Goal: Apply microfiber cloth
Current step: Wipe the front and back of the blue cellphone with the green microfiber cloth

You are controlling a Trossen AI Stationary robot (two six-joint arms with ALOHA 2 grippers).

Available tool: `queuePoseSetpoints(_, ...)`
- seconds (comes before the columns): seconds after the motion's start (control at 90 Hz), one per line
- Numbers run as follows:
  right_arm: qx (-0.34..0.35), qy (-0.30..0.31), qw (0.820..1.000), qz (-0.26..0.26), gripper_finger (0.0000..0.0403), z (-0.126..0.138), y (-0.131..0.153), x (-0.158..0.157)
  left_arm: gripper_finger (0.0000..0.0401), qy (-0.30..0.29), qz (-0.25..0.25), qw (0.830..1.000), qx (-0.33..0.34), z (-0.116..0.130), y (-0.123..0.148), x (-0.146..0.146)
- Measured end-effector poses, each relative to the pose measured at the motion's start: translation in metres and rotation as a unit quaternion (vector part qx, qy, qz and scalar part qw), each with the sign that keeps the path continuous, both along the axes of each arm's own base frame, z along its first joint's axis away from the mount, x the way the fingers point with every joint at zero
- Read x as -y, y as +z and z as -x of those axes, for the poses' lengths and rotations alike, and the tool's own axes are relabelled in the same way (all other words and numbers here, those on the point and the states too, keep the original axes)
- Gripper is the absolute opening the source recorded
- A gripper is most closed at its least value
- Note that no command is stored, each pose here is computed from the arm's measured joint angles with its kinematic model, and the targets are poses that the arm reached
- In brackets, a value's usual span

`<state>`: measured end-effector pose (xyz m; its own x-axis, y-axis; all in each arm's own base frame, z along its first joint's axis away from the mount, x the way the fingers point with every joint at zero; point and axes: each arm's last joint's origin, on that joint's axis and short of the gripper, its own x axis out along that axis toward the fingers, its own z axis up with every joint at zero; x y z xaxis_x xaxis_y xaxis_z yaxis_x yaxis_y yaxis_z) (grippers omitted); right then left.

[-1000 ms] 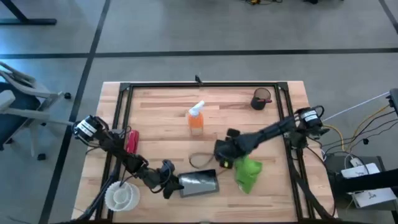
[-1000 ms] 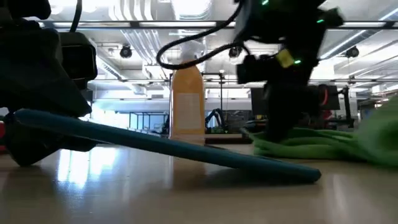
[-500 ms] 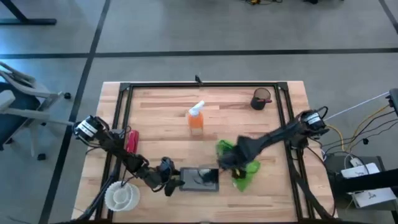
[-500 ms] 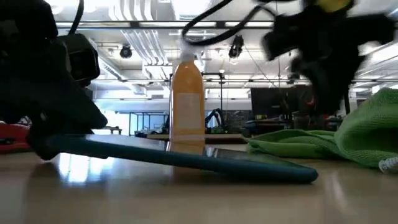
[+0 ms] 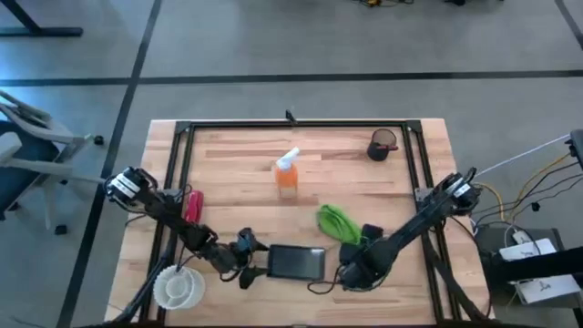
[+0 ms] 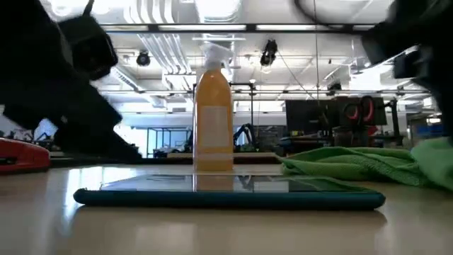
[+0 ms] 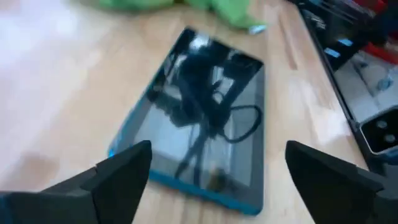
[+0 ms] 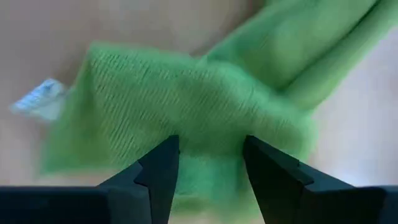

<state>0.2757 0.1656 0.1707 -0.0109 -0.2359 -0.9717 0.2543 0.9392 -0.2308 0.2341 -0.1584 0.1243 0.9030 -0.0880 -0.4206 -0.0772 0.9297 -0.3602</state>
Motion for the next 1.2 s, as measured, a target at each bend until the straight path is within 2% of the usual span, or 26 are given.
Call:
queuePoseSetpoints(0.1,0.032,0.014,0.999,0.037,0.0159,-0.022,-0.005,0.028,0.0362,-0.016,-0.02,0.999,0.021,0.002,0.015,-0.001)
queuePoseSetpoints(0.222,0.044,0.027,0.998,0.033,0.015,-0.048,-0.019,0.069,0.0357,-0.018,-0.019,0.999,0.031,0.006,0.03,-0.004)
queuePoseSetpoints(0.311,0.045,0.019,0.998,0.039,0.0142,-0.061,-0.024,0.101,0.0351,-0.021,-0.028,0.999,0.027,0.009,0.034,-0.006)
queuePoseSetpoints(0.4,0.05,0.007,0.996,0.069,0.0135,-0.068,-0.024,0.131,0.0349,-0.024,-0.036,0.999,0.018,0.011,0.033,-0.006)
queuePoseSetpoints(0.556,0.047,-0.021,0.993,0.108,0.0123,-0.07,-0.017,0.176,0.0348,-0.025,-0.049,0.998,-0.001,0.012,0.027,-0.006)
queuePoseSetpoints(0.7,-0.026,-0.056,0.994,0.094,0.0114,-0.051,-0.025,0.205,0.0348,-0.025,-0.048,0.998,-0.014,0.012,0.02,-0.004)
queuePoseSetpoints(0.878,-0.124,-0.085,0.985,0.087,0.0104,-0.019,-0.029,0.204,0.0348,-0.028,-0.05,0.998,-0.022,0.013,0.014,-0.002)
queuePoseSetpoints(1.044,-0.125,-0.113,0.985,0.026,0.0098,-0.001,-0.03,0.177,0.0348,-0.028,-0.052,0.998,-0.025,0.012,0.012,-0.002)
queuePoseSetpoints(1.2,-0.122,-0.114,0.986,-0.018,0.0093,0.009,-0.036,0.136,0.0348,-0.028,-0.051,0.998,-0.023,0.012,0.013,-0.001)
